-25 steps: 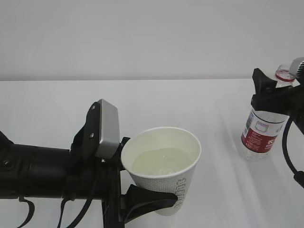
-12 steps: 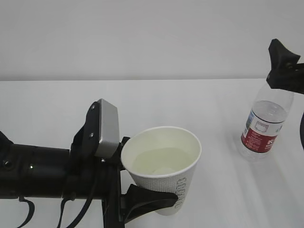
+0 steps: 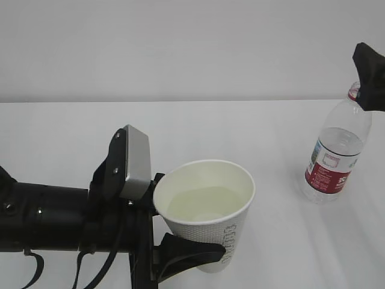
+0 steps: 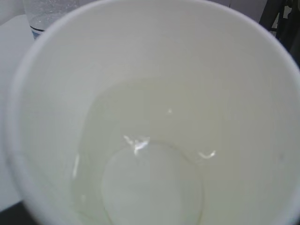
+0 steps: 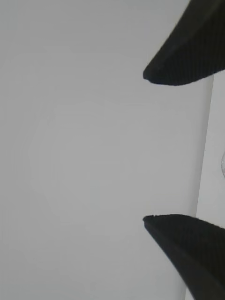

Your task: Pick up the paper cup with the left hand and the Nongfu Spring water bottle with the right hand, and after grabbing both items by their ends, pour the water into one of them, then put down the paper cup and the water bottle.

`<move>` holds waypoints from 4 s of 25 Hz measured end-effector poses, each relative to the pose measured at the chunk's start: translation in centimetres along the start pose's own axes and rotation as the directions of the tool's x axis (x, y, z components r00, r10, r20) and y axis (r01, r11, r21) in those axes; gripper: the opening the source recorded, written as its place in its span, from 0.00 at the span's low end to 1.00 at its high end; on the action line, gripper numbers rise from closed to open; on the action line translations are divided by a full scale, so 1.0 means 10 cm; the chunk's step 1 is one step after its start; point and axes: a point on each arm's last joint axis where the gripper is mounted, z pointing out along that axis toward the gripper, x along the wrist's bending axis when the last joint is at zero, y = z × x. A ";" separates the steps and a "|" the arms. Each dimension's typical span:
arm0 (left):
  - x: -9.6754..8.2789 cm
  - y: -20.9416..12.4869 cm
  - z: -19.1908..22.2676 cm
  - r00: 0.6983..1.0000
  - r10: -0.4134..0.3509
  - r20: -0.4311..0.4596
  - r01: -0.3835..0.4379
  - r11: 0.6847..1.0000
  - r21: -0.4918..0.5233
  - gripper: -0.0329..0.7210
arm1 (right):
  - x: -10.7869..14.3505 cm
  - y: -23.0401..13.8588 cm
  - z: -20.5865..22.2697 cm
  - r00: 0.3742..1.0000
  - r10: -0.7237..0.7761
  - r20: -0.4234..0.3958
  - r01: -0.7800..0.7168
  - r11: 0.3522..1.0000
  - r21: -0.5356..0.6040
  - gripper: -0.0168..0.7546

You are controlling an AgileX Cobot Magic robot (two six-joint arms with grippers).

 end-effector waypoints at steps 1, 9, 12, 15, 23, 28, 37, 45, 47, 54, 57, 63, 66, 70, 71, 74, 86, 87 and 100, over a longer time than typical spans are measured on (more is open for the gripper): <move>0.00 0.00 0.00 1.000 0.000 0.000 0.000 1.000 0.000 0.70 | 0.00 0.02 -0.02 1.000 0.003 -0.007 -0.003 1.000 0.009 0.86; 0.00 0.00 0.00 1.000 -0.001 -0.002 0.001 1.000 -0.001 0.70 | -0.05 0.17 -0.22 0.999 0.030 -0.036 -0.027 0.997 0.073 0.85; 0.00 0.00 0.00 1.000 -0.001 -0.002 0.001 1.000 -0.001 0.70 | -0.08 0.21 -0.30 0.999 -0.002 -0.037 0.005 0.996 0.087 0.84; 0.00 0.00 0.00 1.000 -0.001 -0.002 0.001 1.000 -0.001 0.70 | -0.10 0.23 -0.37 0.999 -0.017 -0.042 0.021 0.995 0.093 0.83; 0.00 0.00 0.00 1.000 -0.001 -0.001 0.001 1.000 -0.001 0.70 | -0.12 0.27 -0.46 0.999 -0.008 -0.049 0.012 0.996 0.083 0.80; 0.00 0.00 0.00 1.000 -0.001 0.000 0.001 1.000 -0.005 0.70 | -0.12 0.28 -0.48 0.998 -0.005 -0.055 0.009 0.996 0.085 0.79; -0.01 0.02 0.00 1.000 -0.001 0.011 0.002 1.000 -0.024 0.70 | -0.12 0.28 -0.48 0.998 -0.004 -0.055 0.009 0.996 0.084 0.79; -0.01 0.02 0.00 1.000 -0.001 0.011 0.001 1.000 -0.024 0.70 | -0.12 0.28 -0.48 0.998 0.042 -0.051 -0.038 0.996 0.087 0.79; -0.01 0.02 0.00 1.000 0.001 0.011 -0.001 1.000 -0.024 0.70 | -0.12 0.28 -0.48 0.996 0.069 -0.049 -0.064 0.994 0.088 0.79; -0.01 0.02 0.00 1.000 0.001 0.011 -0.001 1.000 -0.024 0.70 | -0.12 0.28 -0.48 0.983 0.181 -0.041 -0.177 0.979 0.099 0.79; -0.01 0.02 0.00 1.000 0.001 0.011 -0.001 1.000 -0.024 0.70 | -0.12 0.28 -0.49 0.978 0.206 -0.039 -0.201 0.974 0.103 0.79; -0.01 0.02 0.00 1.000 0.001 0.011 -0.001 1.000 -0.024 0.70 | -0.12 0.31 -0.53 0.978 0.199 -0.061 -0.193 0.977 0.093 0.79; -0.01 0.02 0.00 1.000 0.001 0.011 -0.001 1.000 -0.024 0.70 | -0.09 0.30 -0.54 0.981 0.172 -0.088 -0.161 0.980 0.119 0.79; -0.01 0.02 0.00 1.000 0.001 0.011 -0.001 1.000 -0.024 0.70 | -0.06 0.25 -0.55 0.981 0.156 -0.114 -0.136 0.976 0.169 0.79; -0.01 0.02 0.00 1.000 0.001 0.011 -0.001 1.000 -0.024 0.70 | -0.06 0.25 -0.55 0.981 0.154 -0.115 -0.133 0.976 0.172 0.79; -0.01 0.02 0.00 1.000 0.001 0.011 -0.001 1.000 -0.024 0.70 | -0.06 0.25 -0.55 0.982 0.151 -0.118 -0.129 0.976 0.176 0.79; 0.05 0.05 0.00 0.997 -0.048 -0.053 0.045 0.997 -0.061 0.70 | -0.06 0.25 -0.55 0.982 0.147 -0.120 -0.125 0.976 0.177 0.79; 0.06 0.06 -0.01 0.997 -0.052 -0.064 0.047 0.997 -0.067 0.70 | -0.06 0.25 -0.55 0.982 0.147 -0.120 -0.125 0.976 0.177 0.79; 0.19 0.10 -0.03 0.978 -0.042 -0.204 0.018 0.993 -0.119 0.70 | -0.06 0.24 -0.55 0.982 0.147 -0.121 -0.124 0.976 0.181 0.79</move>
